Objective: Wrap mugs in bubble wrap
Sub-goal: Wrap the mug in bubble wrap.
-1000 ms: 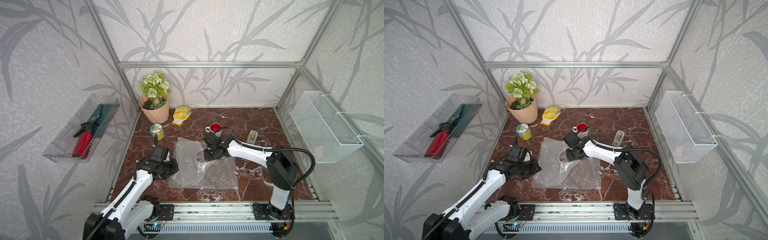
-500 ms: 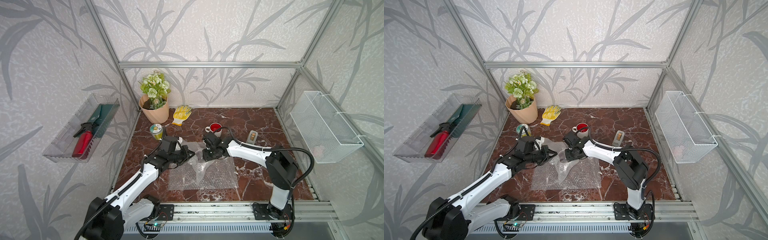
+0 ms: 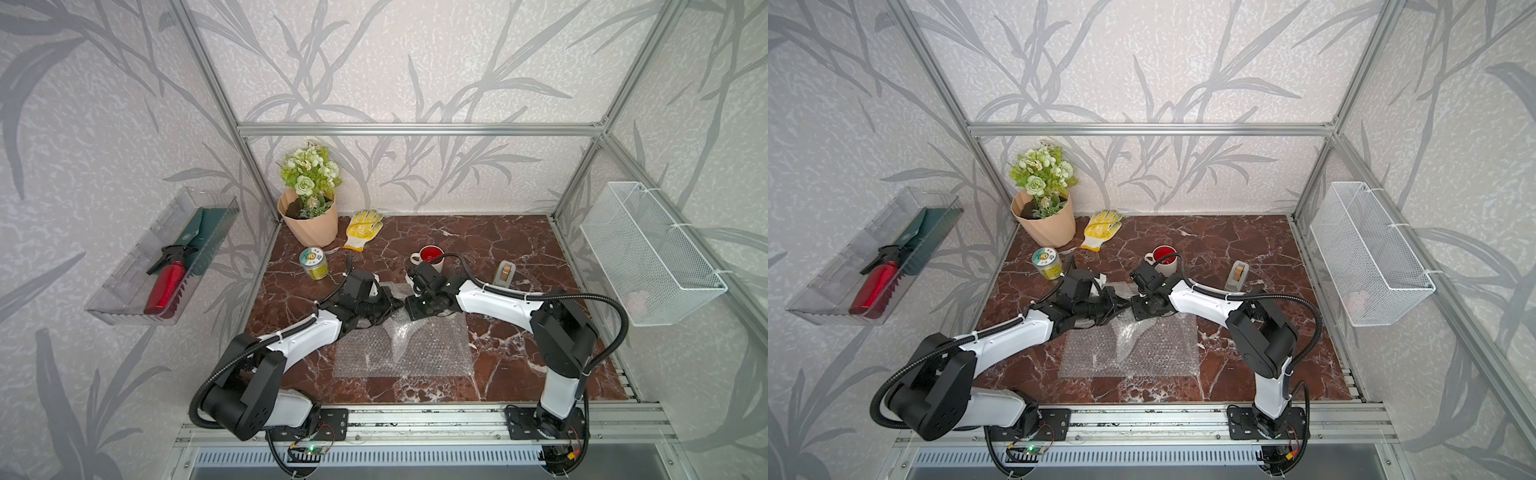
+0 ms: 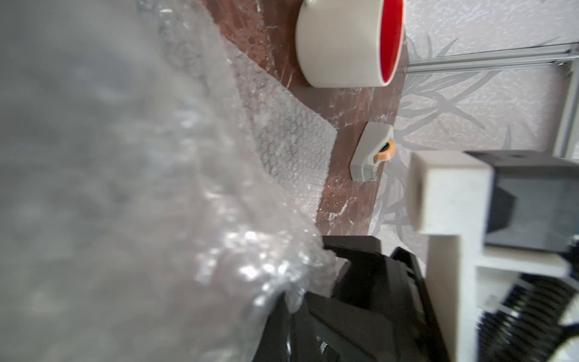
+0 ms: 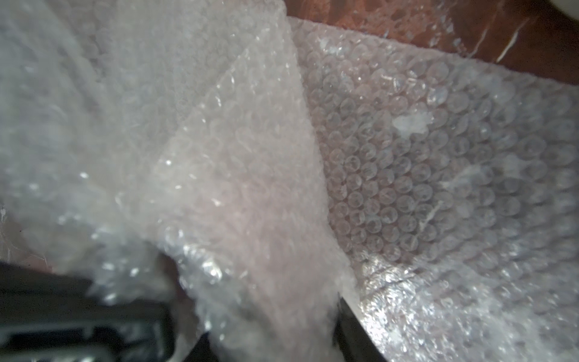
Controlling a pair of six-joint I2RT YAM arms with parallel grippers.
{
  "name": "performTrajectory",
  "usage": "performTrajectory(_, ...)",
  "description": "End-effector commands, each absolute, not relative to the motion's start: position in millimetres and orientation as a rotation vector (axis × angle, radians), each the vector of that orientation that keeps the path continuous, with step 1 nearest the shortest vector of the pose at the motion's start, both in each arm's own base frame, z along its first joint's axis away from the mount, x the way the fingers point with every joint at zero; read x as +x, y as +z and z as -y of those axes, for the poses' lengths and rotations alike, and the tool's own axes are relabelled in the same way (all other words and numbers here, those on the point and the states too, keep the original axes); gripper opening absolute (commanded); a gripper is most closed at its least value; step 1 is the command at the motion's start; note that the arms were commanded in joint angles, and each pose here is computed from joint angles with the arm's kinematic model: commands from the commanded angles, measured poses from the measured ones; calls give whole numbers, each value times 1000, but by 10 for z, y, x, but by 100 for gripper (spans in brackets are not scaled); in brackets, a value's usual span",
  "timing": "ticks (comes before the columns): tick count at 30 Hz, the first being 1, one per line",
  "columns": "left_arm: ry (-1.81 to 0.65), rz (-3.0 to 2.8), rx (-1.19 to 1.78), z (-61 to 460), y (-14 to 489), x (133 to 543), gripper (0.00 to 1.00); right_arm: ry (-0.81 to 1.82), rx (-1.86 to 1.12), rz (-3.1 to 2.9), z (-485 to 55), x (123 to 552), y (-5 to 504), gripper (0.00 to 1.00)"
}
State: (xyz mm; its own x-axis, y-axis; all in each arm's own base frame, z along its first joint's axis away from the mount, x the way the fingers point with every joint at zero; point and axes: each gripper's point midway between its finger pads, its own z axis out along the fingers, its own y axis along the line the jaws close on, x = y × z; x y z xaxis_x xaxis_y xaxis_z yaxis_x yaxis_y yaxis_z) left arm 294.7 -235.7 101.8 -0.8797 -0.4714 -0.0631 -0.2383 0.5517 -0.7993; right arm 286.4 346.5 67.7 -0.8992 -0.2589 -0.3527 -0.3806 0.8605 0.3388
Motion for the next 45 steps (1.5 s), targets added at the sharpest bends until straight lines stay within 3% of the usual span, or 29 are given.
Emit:
performTrajectory(1, -1172, -2501, -544, 2374, 1027, 3067, 0, 616, -606, -2726, -3495, 2677, 691, 46)
performTrajectory(6, -1086, -2570, -580, 2268, 763, 2952, 0, 540, -599, -2622, -3322, 2748, 1021, 56)
performTrajectory(10, -1055, -2586, -593, 2223, 696, 2912, 0, 503, -529, -2530, -3109, 2751, 1346, 78)
performTrajectory(15, -1055, -2593, -598, 2239, 685, 2929, 0, 590, -496, -2515, -3068, 2589, 1392, 99)
performTrajectory(24, -1054, -2608, -586, 2276, 686, 2938, 0, 693, -485, -2514, -3312, 2601, 1320, 99)
performTrajectory(29, -1052, -2608, -589, 2271, 688, 2934, 0, 619, -445, -2555, -3329, 2708, 1164, 100)
performTrajectory(41, -1166, -2531, -510, 2382, 978, 3048, 0, 399, -429, -2692, -3209, 2773, 726, 77)
performTrajectory(45, -1172, -2458, -447, 2276, 1272, 3181, 16, 413, -487, -2713, -3251, 2730, 657, 72)
